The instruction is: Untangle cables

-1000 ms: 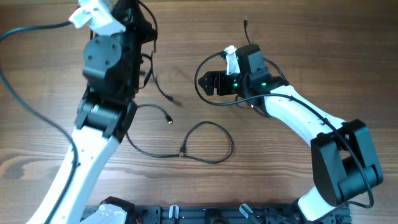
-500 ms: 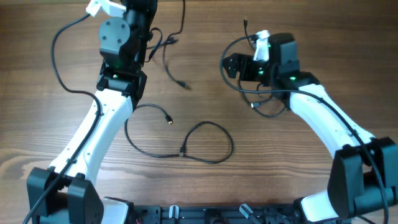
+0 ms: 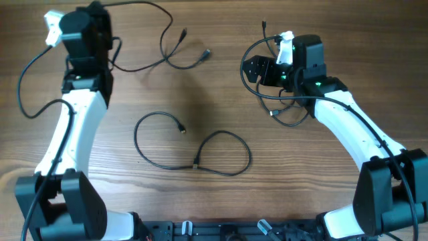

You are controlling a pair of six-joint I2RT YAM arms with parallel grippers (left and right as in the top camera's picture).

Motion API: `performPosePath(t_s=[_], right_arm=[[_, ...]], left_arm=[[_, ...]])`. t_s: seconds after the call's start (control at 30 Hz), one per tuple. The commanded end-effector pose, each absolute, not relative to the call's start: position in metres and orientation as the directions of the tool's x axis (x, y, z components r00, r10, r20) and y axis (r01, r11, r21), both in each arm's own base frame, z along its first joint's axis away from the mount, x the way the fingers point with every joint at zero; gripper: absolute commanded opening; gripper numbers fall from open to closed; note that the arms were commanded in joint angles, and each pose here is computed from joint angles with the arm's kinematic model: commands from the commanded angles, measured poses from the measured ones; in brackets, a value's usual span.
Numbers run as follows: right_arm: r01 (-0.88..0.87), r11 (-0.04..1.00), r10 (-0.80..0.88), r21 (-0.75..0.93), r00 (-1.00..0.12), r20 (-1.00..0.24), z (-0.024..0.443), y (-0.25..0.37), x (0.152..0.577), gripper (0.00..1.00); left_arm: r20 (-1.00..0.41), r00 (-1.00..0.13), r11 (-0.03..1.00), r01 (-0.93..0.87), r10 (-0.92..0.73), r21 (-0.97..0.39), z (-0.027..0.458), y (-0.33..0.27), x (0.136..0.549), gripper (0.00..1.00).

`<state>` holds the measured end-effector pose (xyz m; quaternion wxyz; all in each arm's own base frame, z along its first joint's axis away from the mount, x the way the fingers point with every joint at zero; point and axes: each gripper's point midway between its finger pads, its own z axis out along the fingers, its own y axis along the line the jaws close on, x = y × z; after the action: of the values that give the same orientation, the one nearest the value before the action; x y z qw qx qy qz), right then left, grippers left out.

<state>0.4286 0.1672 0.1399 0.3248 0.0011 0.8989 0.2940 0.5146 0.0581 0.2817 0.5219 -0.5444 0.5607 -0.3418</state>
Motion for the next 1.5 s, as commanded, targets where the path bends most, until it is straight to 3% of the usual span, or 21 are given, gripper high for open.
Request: performPosePath(t_s=[0.0,0.13,0.3,0.5,0.57,0.63,0.67,0.73,0.8,0.9,1.03,1.17,1.23,1.37,1.47], right_arm=[[-0.175,0.827,0.206,0.534,-0.791,-0.577,0.143,0.166,0.426,0.94],[-0.184,0.817,0.199,0.547,-0.800,-0.565,0.142,0.169,0.423,0.94],[-0.193,0.807,0.194,0.559,-0.806,-0.559,0.143,0.172,0.421,0.94],[-0.187,0.808,0.187,0.558,-0.818,-0.544,0.139,0.172,0.417,0.94],[-0.186,0.809,0.186,0.558,-0.819,-0.542,0.139,0.172,0.417,0.94],[-0.185,0.809,0.186,0.558,-0.819,-0.542,0.139,0.172,0.417,0.94],[-0.185,0.809,0.186,0.558,-0.820,-0.542,0.139,0.172,0.417,0.94],[-0.186,0.809,0.186,0.558,-0.819,-0.542,0.139,0.172,0.417,0.94],[-0.185,0.809,0.186,0.558,-0.820,-0.542,0.139,0.172,0.417,0.94],[-0.184,0.811,0.186,0.555,-0.818,-0.544,0.139,0.172,0.417,0.94],[-0.183,0.812,0.187,0.555,-0.818,-0.544,0.139,0.171,0.417,0.94],[-0.178,0.816,0.189,0.550,-0.816,-0.546,0.138,0.170,0.418,0.95],[-0.177,0.817,0.190,0.549,-0.816,-0.546,0.138,0.170,0.418,0.96],[-0.169,0.825,0.194,0.539,-0.812,-0.550,0.137,0.168,0.419,0.97],[-0.167,0.825,0.193,0.540,-0.814,-0.547,0.137,0.168,0.419,0.97]], left_arm=[[-0.218,0.217,0.136,-0.340,-0.952,-0.931,0.247,0.103,0.518,0.06],[-0.221,0.255,0.109,-0.391,-0.941,-0.914,0.222,0.131,0.517,0.08],[-0.239,0.326,0.064,-0.468,-0.915,-0.881,0.183,0.171,0.512,0.17],[-0.285,0.386,0.049,-0.519,-0.877,-0.853,0.166,0.208,0.499,0.11],[-0.310,0.397,0.059,-0.530,-0.864,-0.846,0.166,0.217,0.495,0.24],[-0.318,0.417,0.048,-0.540,-0.851,-0.840,0.165,0.228,0.489,0.28],[-0.318,0.422,0.043,-0.544,-0.849,-0.838,0.164,0.231,0.487,0.37],[-0.318,0.429,0.034,-0.551,-0.845,-0.834,0.162,0.237,0.483,0.73],[-0.318,0.429,0.031,-0.556,-0.845,-0.831,0.160,0.238,0.482,0.97],[-0.344,0.343,0.100,-0.567,-0.874,-0.818,0.160,0.228,0.488,1.00],[-0.416,-0.006,0.355,-0.533,-0.909,-0.768,0.154,0.182,0.505,1.00],[-0.371,-0.322,0.491,-0.582,-0.871,-0.648,0.109,0.130,0.482,1.00],[-0.354,-0.427,0.553,-0.590,-0.832,-0.588,0.093,0.109,0.471,1.00],[-0.257,-0.536,0.589,-0.660,-0.804,-0.467,0.064,0.072,0.440,1.00],[-0.220,-0.502,0.548,-0.758,-0.837,-0.355,0.050,0.069,0.417,1.00]])
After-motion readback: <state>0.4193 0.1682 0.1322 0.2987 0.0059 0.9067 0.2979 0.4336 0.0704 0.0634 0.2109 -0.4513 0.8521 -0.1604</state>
